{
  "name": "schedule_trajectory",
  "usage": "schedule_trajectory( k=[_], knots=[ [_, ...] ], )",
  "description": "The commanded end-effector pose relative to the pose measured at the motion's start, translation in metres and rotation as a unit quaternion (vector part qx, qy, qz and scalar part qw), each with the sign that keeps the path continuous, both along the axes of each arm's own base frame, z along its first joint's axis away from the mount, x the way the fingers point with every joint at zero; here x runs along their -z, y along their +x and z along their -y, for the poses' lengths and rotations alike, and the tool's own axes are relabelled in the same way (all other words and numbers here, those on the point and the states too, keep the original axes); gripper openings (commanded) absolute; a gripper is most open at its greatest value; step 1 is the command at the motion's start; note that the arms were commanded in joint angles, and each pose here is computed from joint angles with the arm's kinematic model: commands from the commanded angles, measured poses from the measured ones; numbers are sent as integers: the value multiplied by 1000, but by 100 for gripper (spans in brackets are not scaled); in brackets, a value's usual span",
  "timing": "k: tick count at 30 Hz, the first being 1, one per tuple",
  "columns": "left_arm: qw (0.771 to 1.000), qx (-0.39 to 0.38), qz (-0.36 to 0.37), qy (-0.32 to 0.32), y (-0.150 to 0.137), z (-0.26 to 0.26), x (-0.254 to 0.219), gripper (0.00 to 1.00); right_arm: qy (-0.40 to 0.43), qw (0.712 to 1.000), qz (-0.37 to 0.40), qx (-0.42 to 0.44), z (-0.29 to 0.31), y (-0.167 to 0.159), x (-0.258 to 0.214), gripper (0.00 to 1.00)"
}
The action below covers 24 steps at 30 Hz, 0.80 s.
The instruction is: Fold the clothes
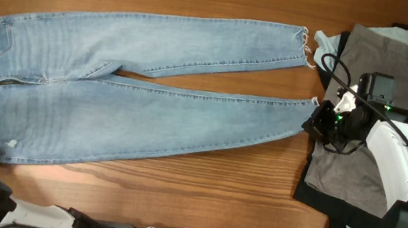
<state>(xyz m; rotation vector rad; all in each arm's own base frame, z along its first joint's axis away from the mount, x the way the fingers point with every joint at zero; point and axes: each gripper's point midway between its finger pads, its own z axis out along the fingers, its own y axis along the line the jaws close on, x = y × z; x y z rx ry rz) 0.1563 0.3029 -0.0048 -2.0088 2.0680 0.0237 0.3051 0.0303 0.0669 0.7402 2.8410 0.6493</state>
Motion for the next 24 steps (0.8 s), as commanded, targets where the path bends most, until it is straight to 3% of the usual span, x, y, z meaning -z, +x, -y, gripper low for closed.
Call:
schedule_trajectory(
  k=[1,5,9,14,19,24],
  knots=[
    [998,-2,-13,-61,-7,24,19,4,-20,999,27,1,6,11,-17,4],
    [998,-4,13,-61,4,19,-25,4,-79,996,43,15,26,17,-48,4],
    [999,-4,35,-20,6,16,-95,4,-129,989,67,31,43,22,-103,4],
    [994,-10,56,89,-7,20,-183,4,-142,984,99,38,48,27,-160,4],
    [968,-53,91,226,-30,33,-269,4,-167,974,142,52,55,26,-219,4],
    [961,-60,91,255,-37,35,-286,4,-166,970,167,62,56,33,-238,4]
  ],
)
